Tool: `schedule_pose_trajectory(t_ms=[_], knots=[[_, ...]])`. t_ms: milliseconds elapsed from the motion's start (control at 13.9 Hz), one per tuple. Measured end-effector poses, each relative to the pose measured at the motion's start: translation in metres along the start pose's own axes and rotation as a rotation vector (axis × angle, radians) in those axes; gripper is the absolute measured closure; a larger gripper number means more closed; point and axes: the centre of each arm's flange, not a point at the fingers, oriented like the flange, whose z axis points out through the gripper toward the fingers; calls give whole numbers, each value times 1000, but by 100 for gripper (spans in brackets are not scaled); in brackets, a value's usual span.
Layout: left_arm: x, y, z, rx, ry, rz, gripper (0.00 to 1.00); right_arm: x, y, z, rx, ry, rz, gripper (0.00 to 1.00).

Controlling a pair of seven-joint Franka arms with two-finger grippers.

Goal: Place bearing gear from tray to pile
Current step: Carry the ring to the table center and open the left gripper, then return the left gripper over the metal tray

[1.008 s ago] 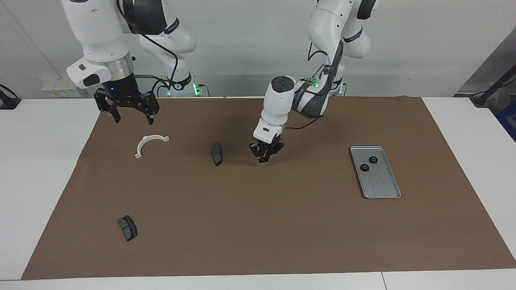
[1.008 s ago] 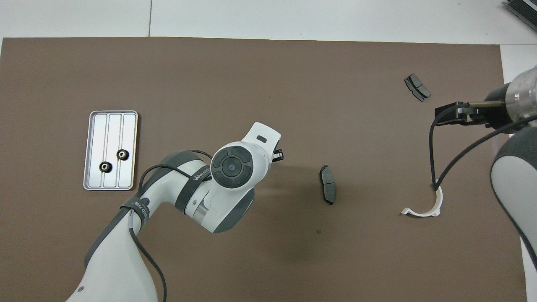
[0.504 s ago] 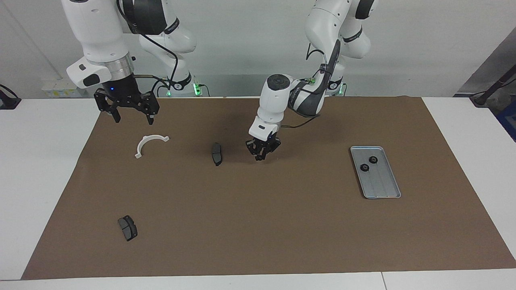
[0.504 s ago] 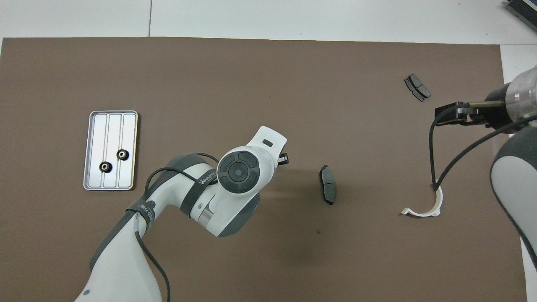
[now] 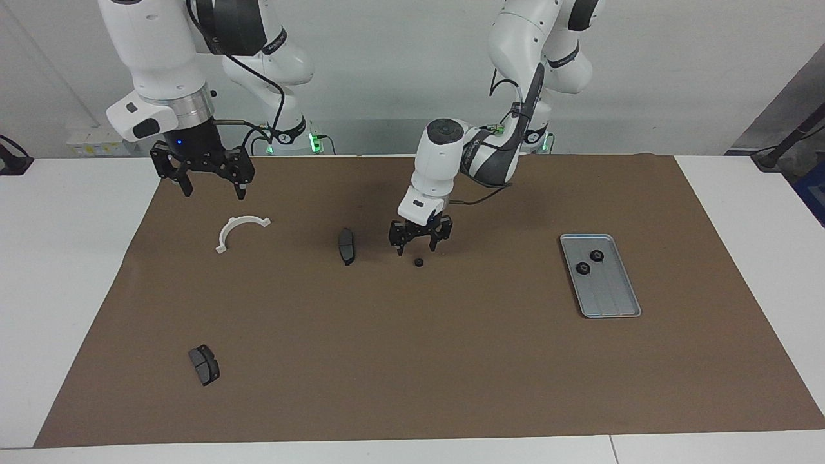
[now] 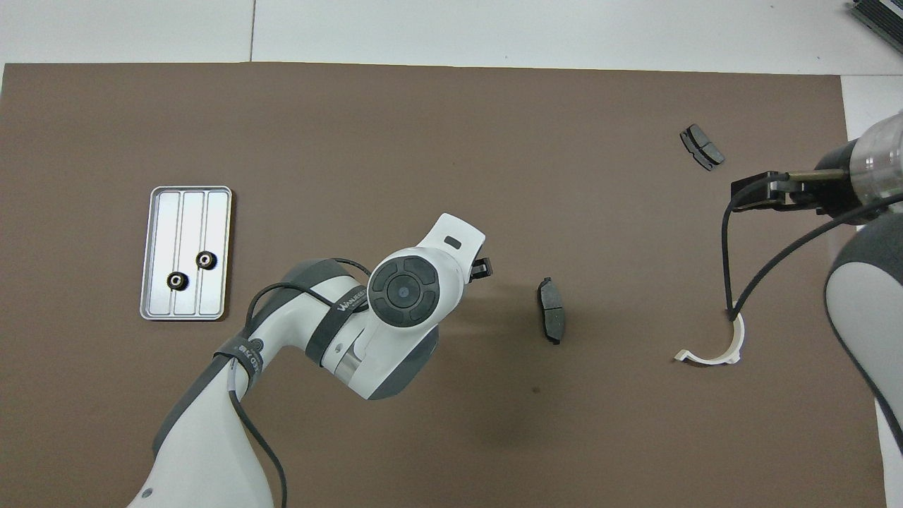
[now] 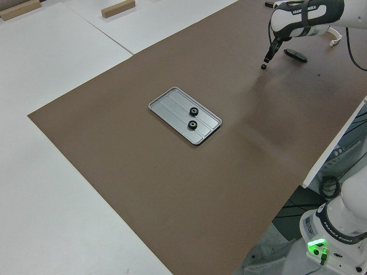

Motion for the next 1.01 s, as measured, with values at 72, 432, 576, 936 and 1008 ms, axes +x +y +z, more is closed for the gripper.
schedule_pose_trajectory(t_ms=[72,432,576,936,1008], knots=[[9,-6,-1,2,7,-3,10,0,0,0,0,0,0,0],[114,-102,-23,45,38,-34,10,0,0,0,0,0,0,0],[147,-147,-34,79,22,-18,10,0,0,0,0,0,0,0],[187,-241,-48,143,-57,54,11,0,0,0,0,0,0,0],[189,-253,-50,151,-76,65,11,0,0,0,0,0,0,0]])
